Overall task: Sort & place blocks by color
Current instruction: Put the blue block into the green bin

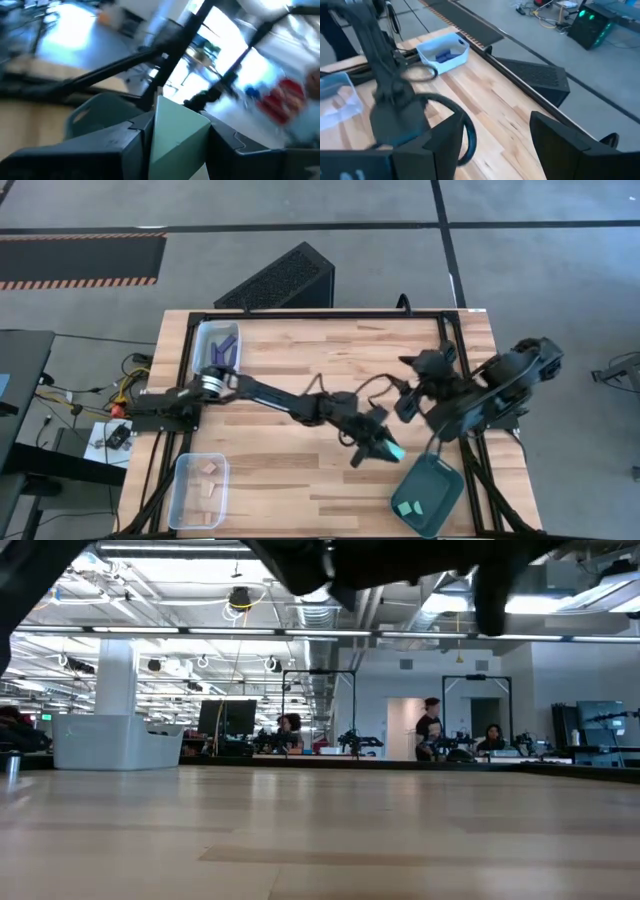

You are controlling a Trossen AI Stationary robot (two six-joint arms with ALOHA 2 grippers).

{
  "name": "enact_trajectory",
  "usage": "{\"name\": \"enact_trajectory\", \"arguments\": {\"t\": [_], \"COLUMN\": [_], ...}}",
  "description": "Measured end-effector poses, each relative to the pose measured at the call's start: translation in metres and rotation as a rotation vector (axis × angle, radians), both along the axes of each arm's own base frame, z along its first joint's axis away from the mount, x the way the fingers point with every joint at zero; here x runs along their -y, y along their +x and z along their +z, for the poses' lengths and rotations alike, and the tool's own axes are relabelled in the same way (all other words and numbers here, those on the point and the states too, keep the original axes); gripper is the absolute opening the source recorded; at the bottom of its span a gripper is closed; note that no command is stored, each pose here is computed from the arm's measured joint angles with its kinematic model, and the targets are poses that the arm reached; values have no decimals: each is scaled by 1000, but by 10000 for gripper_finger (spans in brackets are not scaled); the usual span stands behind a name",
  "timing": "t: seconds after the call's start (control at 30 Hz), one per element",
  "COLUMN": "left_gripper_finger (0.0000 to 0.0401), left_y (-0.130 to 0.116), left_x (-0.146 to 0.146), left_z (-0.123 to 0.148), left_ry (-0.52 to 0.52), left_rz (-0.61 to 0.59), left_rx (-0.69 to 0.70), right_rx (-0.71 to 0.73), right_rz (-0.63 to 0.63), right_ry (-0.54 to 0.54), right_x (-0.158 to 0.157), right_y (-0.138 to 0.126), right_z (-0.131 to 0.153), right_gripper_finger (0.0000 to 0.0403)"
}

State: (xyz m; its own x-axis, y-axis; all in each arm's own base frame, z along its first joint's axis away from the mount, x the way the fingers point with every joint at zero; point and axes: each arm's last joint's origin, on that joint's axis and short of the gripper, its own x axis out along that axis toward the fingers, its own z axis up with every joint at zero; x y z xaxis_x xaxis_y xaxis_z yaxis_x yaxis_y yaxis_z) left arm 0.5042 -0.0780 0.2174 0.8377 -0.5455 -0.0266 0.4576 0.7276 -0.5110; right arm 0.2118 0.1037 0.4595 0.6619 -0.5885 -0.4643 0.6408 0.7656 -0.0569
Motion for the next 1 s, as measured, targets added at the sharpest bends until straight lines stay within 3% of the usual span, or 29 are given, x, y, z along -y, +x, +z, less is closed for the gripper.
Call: {"name": "enact_trajectory", "arguments": {"t": [0.17, 0.53, 0.67, 1.0], "left_gripper_finger": [100, 100, 101, 115], "left_y": [33, 72, 76, 72], "left_x": [17, 57, 69, 96], "left_z": [-16, -56, -66, -72], "left_ry": [64, 181, 248, 376], "left_rz": [-121, -146, -124, 83], "left_rx": [76, 233, 287, 307], "right_rx": [41, 0, -28, -115], "right_rz": [15, 51, 72, 84], "right_ry": [10, -33, -59, -99], "right_x": [7, 9, 10, 22], "right_y": [-17, -21, -21, -16], "right_z": [11, 12, 12, 11], "right_gripper_finger": [249, 249, 249, 249]}}
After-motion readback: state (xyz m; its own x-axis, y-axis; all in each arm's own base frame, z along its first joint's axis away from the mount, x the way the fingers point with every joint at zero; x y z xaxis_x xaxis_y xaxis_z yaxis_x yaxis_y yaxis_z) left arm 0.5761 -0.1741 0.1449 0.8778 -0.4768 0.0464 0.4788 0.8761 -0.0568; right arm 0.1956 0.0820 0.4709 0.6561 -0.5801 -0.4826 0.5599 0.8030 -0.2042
